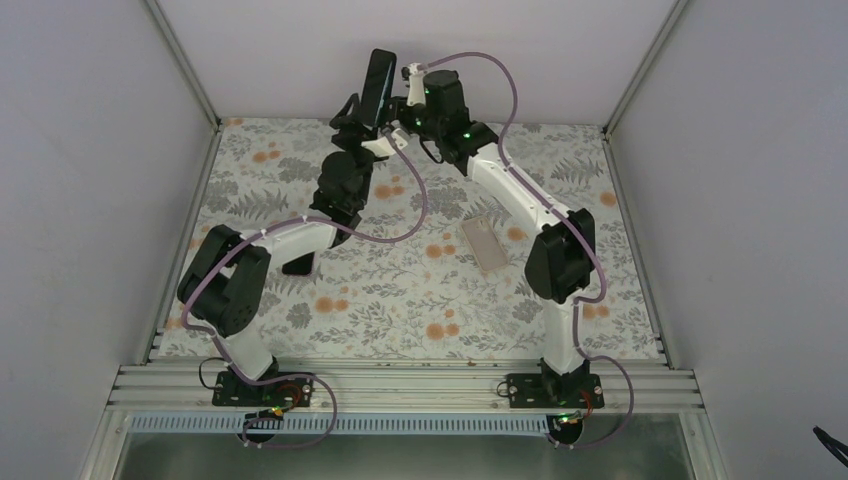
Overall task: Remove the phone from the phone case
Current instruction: Remove the phone case from the phone.
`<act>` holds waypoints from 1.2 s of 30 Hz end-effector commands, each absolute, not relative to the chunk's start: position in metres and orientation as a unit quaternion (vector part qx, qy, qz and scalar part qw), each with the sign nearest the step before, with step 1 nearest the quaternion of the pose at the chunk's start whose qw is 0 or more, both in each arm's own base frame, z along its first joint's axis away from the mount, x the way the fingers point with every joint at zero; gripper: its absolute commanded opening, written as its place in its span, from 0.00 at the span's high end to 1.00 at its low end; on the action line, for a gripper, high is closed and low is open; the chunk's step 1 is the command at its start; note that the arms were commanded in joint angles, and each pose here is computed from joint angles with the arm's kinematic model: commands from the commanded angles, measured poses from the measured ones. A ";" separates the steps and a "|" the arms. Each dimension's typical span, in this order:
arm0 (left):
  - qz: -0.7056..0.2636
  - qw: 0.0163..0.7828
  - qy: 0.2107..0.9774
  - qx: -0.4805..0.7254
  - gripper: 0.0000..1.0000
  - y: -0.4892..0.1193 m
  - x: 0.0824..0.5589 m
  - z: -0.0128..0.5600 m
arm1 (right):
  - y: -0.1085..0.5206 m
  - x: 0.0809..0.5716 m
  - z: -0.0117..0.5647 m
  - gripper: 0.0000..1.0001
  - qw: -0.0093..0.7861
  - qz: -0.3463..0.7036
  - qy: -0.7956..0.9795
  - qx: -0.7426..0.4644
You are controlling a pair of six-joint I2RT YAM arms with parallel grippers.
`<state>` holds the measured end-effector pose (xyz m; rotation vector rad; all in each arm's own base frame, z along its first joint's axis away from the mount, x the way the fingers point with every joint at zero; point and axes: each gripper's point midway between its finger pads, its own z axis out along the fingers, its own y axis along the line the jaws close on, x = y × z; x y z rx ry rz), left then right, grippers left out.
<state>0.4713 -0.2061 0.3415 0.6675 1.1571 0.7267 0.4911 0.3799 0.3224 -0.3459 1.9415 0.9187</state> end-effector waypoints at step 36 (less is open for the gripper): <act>0.181 0.645 0.642 0.371 0.98 -0.184 0.431 0.340 | 0.247 0.491 0.291 0.97 0.510 0.191 0.823 -0.160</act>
